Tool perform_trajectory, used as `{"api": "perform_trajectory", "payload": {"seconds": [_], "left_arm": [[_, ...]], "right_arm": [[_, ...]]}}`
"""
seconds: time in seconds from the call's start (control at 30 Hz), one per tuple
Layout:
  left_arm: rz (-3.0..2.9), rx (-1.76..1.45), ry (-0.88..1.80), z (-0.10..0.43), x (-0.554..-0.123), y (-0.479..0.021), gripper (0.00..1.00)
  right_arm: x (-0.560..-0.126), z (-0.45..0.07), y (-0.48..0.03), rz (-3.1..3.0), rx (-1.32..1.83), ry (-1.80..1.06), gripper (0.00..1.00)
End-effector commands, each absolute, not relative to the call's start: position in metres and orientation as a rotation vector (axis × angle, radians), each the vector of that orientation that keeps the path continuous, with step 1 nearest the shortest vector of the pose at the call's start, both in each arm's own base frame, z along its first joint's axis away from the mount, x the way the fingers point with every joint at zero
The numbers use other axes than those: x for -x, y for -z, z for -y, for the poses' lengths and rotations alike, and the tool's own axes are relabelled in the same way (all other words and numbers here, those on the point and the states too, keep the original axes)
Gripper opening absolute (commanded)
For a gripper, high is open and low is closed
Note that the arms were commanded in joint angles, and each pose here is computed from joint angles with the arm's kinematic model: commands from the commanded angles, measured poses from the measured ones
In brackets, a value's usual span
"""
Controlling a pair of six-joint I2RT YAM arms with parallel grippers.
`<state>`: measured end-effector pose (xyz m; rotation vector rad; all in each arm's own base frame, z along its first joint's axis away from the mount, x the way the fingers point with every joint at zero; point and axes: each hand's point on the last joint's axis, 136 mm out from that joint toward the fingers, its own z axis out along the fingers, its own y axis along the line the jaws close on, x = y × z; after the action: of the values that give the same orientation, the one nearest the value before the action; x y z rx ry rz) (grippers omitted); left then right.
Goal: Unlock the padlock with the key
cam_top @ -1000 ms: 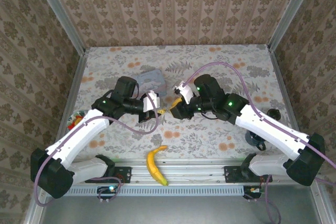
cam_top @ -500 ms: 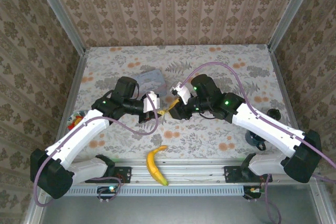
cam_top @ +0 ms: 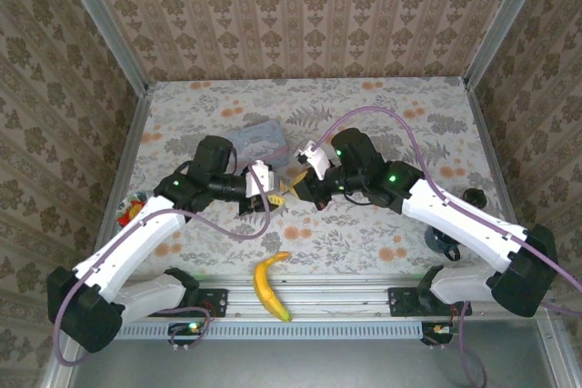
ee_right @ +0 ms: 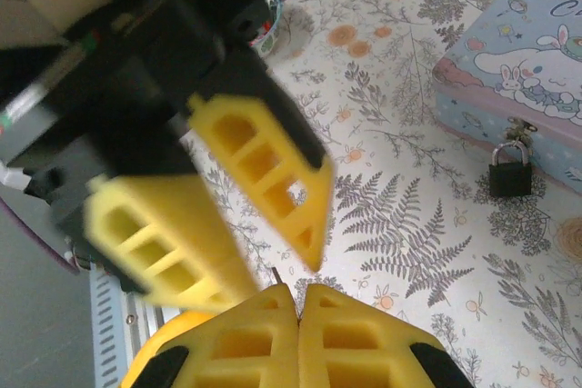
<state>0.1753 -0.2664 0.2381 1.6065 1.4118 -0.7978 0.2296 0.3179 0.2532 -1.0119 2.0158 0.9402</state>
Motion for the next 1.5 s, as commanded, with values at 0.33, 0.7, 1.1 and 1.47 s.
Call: {"api": "perform_trajectory", "payload": {"seconds": [0.33,0.7,1.1,1.47], "left_arm": [[-1.233,-1.382,0.833,0.264,-0.166,-0.3,1.0],[-1.346,-1.199,1.005,0.28,-0.195,-0.312,1.0],[-1.554,-0.659,1.264,0.273,-0.237,-0.332,0.83],[-1.604,-0.637,1.428,0.281,-0.236,-0.32,0.54]], "right_arm": [[-0.253,-0.287,-0.269,-1.932,0.692,-1.095,0.0],[-0.265,-0.266,-0.281,-1.841,0.475,-1.211,0.0],[-0.286,-0.262,-0.292,-1.778,0.281,-1.309,0.0],[-0.289,-0.276,-0.307,-1.724,0.308,-1.426,0.0]]}}
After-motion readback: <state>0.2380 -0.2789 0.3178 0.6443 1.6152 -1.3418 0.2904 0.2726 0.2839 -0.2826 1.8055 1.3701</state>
